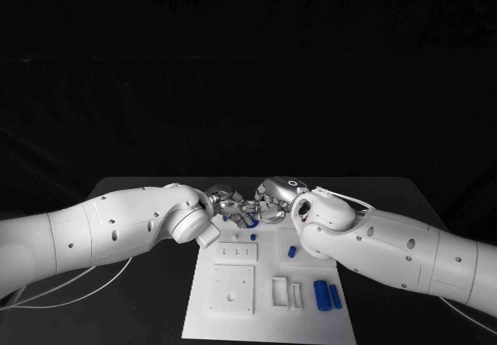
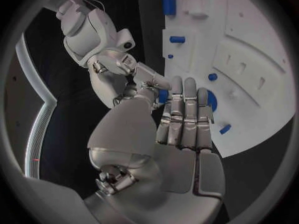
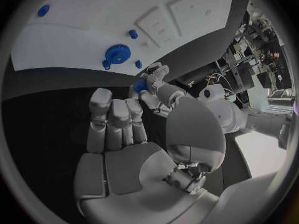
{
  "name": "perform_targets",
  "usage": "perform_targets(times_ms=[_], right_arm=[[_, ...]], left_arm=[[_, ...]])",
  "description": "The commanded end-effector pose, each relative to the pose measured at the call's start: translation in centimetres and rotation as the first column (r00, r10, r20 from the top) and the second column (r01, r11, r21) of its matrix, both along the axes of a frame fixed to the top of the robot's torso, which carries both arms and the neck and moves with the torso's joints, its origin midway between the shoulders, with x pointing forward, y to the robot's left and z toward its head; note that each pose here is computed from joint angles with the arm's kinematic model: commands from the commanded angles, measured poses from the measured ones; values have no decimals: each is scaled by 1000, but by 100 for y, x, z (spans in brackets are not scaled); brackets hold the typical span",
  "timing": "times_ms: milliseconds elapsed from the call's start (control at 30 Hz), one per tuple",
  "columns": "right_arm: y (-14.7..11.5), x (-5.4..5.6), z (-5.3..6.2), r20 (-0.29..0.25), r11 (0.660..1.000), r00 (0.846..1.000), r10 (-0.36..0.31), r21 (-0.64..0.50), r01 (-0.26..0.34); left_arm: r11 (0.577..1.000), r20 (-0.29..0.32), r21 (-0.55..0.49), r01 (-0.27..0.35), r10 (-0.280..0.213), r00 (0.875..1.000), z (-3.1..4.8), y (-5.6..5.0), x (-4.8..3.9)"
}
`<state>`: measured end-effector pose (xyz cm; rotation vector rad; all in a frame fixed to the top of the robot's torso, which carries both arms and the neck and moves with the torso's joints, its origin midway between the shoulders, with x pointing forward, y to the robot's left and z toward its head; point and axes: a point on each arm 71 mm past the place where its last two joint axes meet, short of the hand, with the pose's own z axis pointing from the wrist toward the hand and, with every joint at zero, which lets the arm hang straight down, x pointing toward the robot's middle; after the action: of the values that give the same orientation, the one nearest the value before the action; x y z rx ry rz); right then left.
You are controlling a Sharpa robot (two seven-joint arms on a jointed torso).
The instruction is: Assemble the parts on the task board
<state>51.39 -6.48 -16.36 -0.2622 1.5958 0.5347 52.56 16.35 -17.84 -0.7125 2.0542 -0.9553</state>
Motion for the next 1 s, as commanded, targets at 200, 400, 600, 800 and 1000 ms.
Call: perform_targets(times_ms=[200,400,600,800,1000], right_arm=[[-19,9,-20,-3,1000,1000,4,-20,-4],[-27,10,-21,-2,1000,1000,9,-19,-9],[-34,11,-26,-7,1000,1000,12,-15,-12],[-46,15,-30,-9,1000,1000,13,-17,-13],[-52,17,-35,-13,1000,1000,14,-18,-14]], left_arm=[[998,-48,-56,9,-12,999,-1,-2,-6],[995,-85,-95,-26,18,996,-10,17,-6],[993,-107,-110,-36,24,994,-18,20,-11],[993,-117,-113,-36,23,993,-22,24,-15],[993,-113,-111,-38,25,993,-21,28,-13]])
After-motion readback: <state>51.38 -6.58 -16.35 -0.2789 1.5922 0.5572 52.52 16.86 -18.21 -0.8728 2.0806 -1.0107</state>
